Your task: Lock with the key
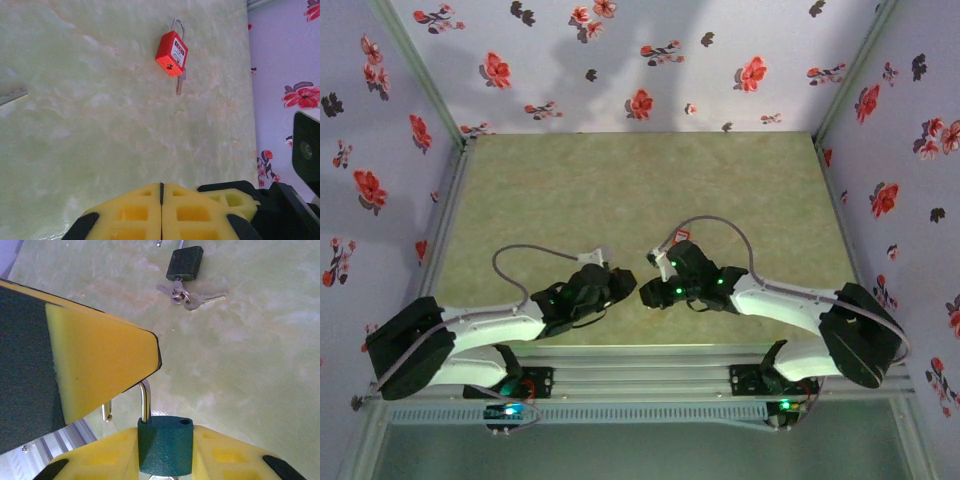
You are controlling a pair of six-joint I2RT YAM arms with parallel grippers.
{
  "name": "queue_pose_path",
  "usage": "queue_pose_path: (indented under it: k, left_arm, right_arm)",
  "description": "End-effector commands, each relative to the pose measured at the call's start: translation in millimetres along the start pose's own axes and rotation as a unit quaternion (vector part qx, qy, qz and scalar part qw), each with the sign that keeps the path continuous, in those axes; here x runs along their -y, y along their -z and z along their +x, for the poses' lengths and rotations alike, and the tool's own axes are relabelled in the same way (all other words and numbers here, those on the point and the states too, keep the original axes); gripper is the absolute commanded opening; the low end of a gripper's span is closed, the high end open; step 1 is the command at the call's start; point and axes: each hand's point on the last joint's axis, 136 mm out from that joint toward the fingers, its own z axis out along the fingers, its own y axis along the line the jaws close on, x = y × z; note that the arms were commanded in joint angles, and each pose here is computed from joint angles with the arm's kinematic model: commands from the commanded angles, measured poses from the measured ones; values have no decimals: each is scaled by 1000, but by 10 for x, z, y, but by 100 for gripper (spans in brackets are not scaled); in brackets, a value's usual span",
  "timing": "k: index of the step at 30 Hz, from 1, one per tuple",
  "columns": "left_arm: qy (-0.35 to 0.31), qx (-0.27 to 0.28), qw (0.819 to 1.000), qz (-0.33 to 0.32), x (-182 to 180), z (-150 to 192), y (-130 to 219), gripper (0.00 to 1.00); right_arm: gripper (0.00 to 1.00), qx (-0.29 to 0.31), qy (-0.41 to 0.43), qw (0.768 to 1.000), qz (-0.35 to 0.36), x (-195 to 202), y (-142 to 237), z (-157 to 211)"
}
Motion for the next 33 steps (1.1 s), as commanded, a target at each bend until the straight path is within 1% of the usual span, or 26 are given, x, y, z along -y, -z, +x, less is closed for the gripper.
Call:
queue_pose_path:
  k: [1, 4, 6, 15, 19, 23, 29, 33]
  left_arm:
    - [19, 23, 999, 24, 91, -75, 76, 0]
    - [28, 34, 999, 16, 27, -126, 115, 0]
    - [32, 39, 999, 12, -1, -146, 144, 0]
    - [40, 61, 997, 3, -89, -268, 282, 0]
    - [37, 64, 997, -6, -112, -298, 323, 0]
    - [40, 62, 997, -13, -145, -286, 307, 0]
    - [44, 55, 997, -17, -172, -244, 267, 0]
    - [44, 50, 998, -14, -149, -215, 236, 0]
  right_arm:
    - [32, 13, 8, 1000, -11, -71, 35, -45]
    - [38, 15, 8, 1000, -12, -77, 49, -51]
    - [41, 19, 10, 1000, -12, -81, 64, -56]
    - [62, 36, 17, 999, -10, -87, 140, -83]
    - [65, 40, 18, 999, -24, -126, 131, -87]
    - [62, 45, 19, 998, -43, -180, 117, -85]
    - [54, 58, 37, 995, -67, -318, 92, -65]
    - [52, 54, 53, 995, -70, -385, 19, -18]
